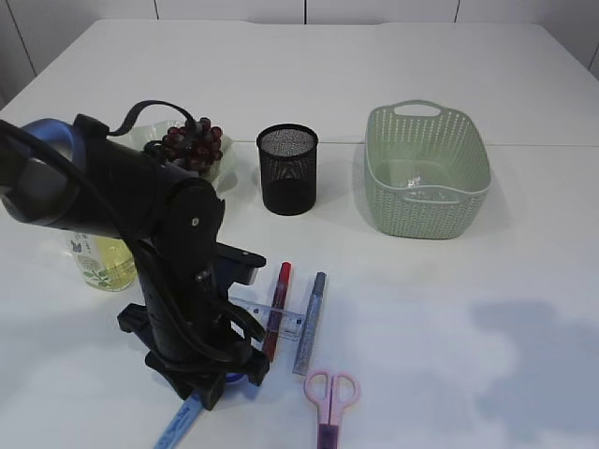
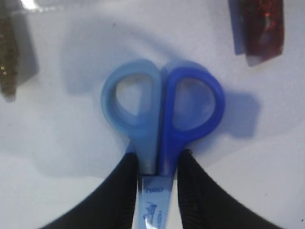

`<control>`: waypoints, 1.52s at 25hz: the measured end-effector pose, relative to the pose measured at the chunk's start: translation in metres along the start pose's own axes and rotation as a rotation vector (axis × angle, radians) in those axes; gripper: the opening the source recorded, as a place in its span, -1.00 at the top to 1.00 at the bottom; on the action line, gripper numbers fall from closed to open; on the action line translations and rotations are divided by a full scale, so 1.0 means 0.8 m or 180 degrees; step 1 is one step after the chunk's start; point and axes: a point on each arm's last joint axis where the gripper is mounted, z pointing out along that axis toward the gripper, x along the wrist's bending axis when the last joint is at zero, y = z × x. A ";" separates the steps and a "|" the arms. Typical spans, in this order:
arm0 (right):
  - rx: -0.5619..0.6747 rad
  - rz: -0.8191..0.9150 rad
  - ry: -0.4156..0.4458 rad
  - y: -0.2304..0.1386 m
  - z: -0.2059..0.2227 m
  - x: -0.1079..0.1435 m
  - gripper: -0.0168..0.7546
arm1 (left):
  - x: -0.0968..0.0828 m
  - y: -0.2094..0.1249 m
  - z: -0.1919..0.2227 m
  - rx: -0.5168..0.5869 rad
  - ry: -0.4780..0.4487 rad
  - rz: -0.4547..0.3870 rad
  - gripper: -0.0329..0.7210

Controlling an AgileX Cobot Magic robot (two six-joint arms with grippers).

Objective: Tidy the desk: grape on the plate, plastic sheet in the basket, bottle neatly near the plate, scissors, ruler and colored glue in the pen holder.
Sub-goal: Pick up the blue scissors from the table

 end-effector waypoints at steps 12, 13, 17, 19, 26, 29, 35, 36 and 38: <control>0.0000 -0.0008 0.0000 0.000 0.000 0.000 -0.56 | -0.001 0.003 0.006 0.0074 0.0023 -0.0006 0.46; 0.0000 -0.0008 0.0000 0.000 0.000 0.000 -0.56 | -0.001 0.003 0.006 0.0067 0.0021 -0.0006 0.47; 0.0000 -0.0008 0.0000 0.000 0.000 0.000 -0.56 | -0.002 0.006 0.006 -0.0007 -0.0015 -0.0018 0.47; 0.0000 -0.0008 0.0000 0.000 0.000 0.000 -0.56 | -0.003 0.007 0.006 -0.0044 -0.0030 -0.0022 0.48; -0.0035 -0.0013 0.0000 -0.002 -0.003 0.000 -0.56 | -0.002 0.004 0.010 -0.0051 -0.0035 -0.0029 0.48; -0.0087 -0.0021 -0.0001 -0.004 -0.006 0.001 -0.56 | 0.001 -0.004 0.014 -0.0112 -0.0057 -0.0043 0.48; -0.0089 -0.0022 0.0000 -0.005 -0.007 0.001 -0.56 | 0.003 -0.010 0.013 -0.0208 -0.0099 -0.0065 0.48; -0.0089 -0.0022 0.0000 -0.005 -0.007 0.001 -0.56 | 0.004 -0.012 0.013 -0.0203 -0.0099 -0.0067 0.48; -0.0090 -0.0020 0.0006 -0.005 -0.007 0.001 -0.56 | 0.004 -0.013 0.011 -0.0214 -0.0112 -0.0077 0.48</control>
